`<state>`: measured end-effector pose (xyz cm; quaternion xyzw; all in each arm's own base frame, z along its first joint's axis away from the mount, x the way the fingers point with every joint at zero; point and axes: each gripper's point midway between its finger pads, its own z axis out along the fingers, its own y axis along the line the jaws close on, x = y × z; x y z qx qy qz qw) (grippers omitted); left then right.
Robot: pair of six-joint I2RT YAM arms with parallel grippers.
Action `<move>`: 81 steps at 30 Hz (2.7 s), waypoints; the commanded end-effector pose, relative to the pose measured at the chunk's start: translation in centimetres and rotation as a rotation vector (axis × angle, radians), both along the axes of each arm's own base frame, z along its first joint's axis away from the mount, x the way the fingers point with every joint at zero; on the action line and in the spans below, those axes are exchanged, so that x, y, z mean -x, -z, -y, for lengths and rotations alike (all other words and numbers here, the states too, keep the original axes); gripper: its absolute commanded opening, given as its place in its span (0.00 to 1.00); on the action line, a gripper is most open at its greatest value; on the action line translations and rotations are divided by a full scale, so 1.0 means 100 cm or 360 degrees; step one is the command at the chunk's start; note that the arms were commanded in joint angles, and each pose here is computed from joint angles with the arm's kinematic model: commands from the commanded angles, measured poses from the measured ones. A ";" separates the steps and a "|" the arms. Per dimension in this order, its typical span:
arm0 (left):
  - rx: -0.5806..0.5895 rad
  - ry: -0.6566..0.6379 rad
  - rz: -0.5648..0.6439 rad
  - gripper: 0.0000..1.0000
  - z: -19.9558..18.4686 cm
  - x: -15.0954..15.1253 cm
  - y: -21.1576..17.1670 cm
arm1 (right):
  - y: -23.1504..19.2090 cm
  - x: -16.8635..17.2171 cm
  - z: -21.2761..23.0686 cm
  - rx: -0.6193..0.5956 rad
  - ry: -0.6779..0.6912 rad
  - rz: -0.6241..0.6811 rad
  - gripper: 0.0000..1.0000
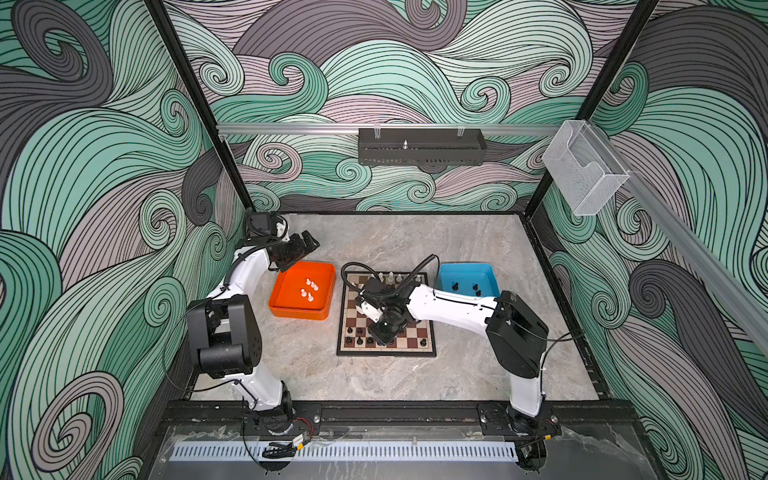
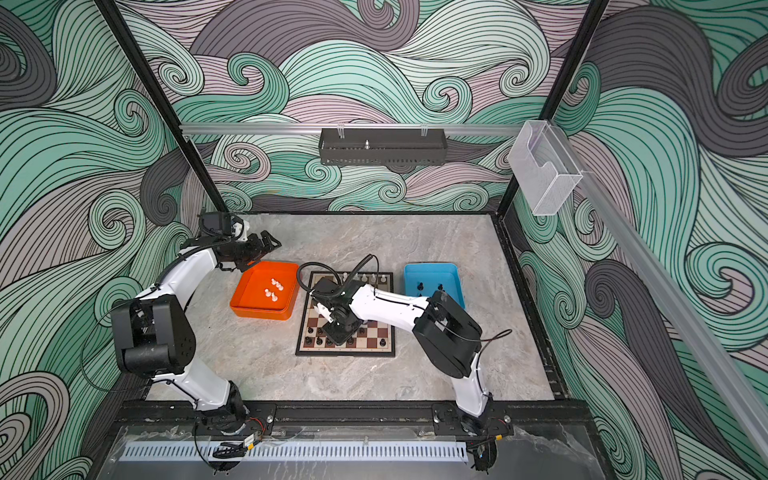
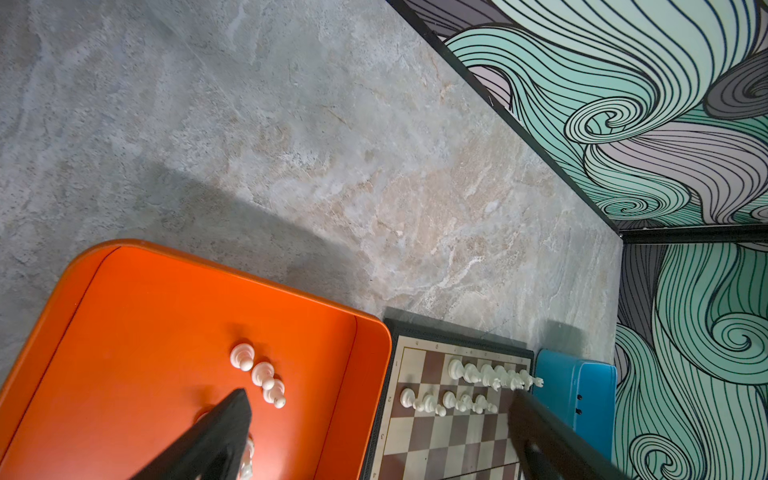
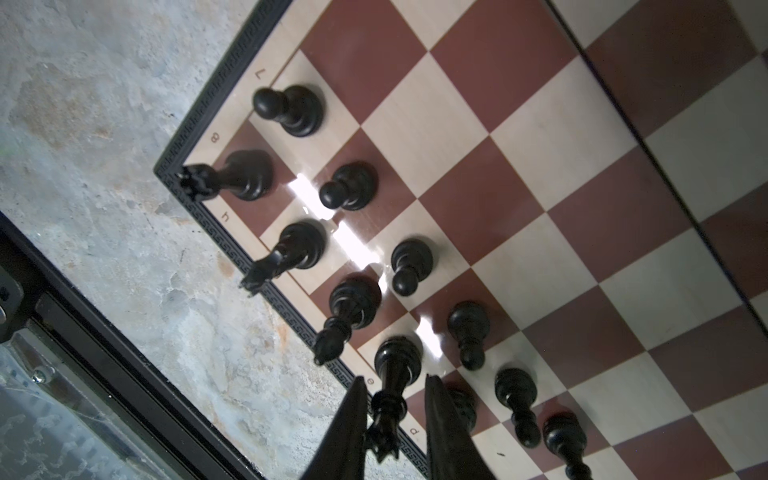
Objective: Set up the chess pieces on the board
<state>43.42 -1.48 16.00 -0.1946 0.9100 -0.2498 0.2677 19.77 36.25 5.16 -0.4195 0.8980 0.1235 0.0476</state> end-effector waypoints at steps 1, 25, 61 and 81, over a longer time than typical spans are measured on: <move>0.0035 0.0000 -0.0011 0.99 0.000 -0.001 0.002 | -0.016 -0.003 -0.003 -0.0023 0.0002 0.0051 0.28; 0.0035 0.0001 -0.0014 0.99 0.000 0.000 0.003 | -0.015 -0.005 -0.001 0.0025 0.0003 0.0084 0.24; 0.0044 -0.0002 -0.0016 0.99 0.001 -0.001 0.004 | -0.012 -0.001 0.000 0.0087 -0.0034 0.0107 0.19; 0.0029 -0.0008 -0.0008 0.99 -0.001 0.000 0.001 | -0.050 -0.016 -0.005 0.0008 -0.0035 0.0235 0.28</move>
